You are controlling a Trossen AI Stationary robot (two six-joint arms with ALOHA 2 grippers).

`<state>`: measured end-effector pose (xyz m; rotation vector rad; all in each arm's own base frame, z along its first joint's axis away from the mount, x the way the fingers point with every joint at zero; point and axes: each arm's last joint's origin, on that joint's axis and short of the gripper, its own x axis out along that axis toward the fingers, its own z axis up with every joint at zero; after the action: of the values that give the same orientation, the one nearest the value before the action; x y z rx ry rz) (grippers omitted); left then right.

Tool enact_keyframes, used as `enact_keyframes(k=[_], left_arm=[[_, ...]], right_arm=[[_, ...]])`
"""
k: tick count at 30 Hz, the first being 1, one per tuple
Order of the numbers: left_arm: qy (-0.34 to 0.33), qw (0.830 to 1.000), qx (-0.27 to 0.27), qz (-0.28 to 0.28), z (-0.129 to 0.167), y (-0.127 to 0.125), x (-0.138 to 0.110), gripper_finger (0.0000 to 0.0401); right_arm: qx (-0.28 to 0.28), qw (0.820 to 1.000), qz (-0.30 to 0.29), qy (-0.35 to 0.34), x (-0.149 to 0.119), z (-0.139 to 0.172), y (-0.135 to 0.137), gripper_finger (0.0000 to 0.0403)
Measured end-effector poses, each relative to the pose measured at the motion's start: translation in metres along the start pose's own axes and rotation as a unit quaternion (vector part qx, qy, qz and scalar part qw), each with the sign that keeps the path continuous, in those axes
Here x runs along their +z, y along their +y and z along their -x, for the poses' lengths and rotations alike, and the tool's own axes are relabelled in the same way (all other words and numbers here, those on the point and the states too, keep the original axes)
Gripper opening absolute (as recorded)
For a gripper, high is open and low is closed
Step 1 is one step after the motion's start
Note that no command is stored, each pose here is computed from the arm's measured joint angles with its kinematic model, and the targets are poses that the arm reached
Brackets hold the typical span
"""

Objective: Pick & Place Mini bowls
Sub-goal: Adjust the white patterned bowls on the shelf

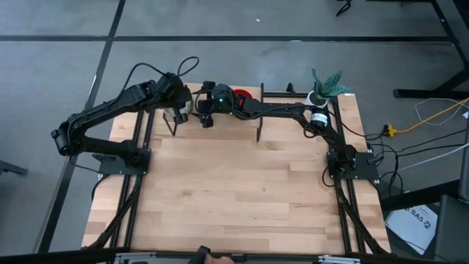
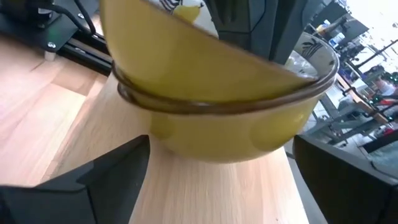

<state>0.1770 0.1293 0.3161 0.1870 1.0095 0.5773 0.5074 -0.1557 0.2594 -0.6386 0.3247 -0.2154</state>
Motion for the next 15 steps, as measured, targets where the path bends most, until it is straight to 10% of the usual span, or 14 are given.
enact_keyframes(k=[15], left_arm=[[-0.022, 1.0, 0.011, 0.018, 0.0002, 0.0021, 0.0044, 0.0002]], right_arm=[[0.004, 0.994, -0.1, -0.043, 0.0036, -0.001, -0.0022, 0.0389]])
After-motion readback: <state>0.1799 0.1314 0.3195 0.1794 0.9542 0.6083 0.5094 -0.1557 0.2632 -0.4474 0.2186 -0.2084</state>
